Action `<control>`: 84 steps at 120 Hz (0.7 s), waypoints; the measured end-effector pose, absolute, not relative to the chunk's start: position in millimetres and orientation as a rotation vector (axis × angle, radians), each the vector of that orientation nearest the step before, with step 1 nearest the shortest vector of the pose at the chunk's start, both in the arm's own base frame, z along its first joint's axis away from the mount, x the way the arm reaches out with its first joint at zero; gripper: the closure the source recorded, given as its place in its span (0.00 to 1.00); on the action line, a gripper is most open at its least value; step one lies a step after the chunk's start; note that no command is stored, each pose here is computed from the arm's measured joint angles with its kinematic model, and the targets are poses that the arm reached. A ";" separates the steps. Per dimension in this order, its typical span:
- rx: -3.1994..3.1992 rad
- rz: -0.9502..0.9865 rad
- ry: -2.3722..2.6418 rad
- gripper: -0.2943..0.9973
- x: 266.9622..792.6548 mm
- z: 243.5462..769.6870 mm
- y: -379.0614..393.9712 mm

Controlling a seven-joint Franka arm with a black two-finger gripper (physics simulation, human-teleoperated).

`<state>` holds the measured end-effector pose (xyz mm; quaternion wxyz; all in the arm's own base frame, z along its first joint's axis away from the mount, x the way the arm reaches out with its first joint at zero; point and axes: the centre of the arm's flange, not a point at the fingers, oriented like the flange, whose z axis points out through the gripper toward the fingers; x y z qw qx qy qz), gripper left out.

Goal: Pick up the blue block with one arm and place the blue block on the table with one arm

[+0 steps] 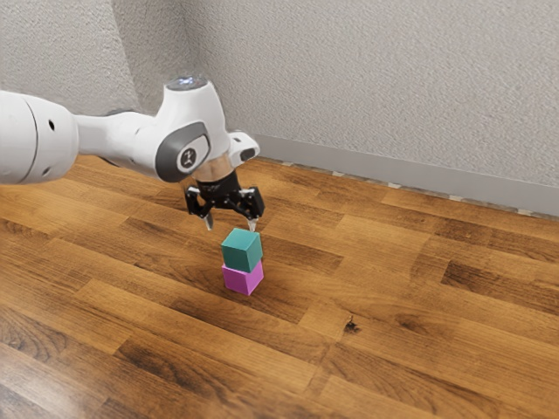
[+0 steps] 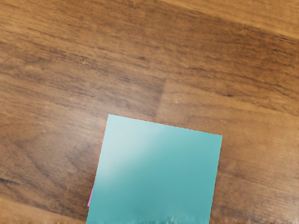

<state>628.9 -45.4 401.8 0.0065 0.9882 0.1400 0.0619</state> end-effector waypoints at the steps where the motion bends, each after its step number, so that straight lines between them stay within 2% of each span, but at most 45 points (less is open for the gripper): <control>1: 3.092 0.191 0.435 0.23 627.6 400.3 -46.6; 84: 3.119 0.240 0.221 0.23 621.8 361.9 -52.6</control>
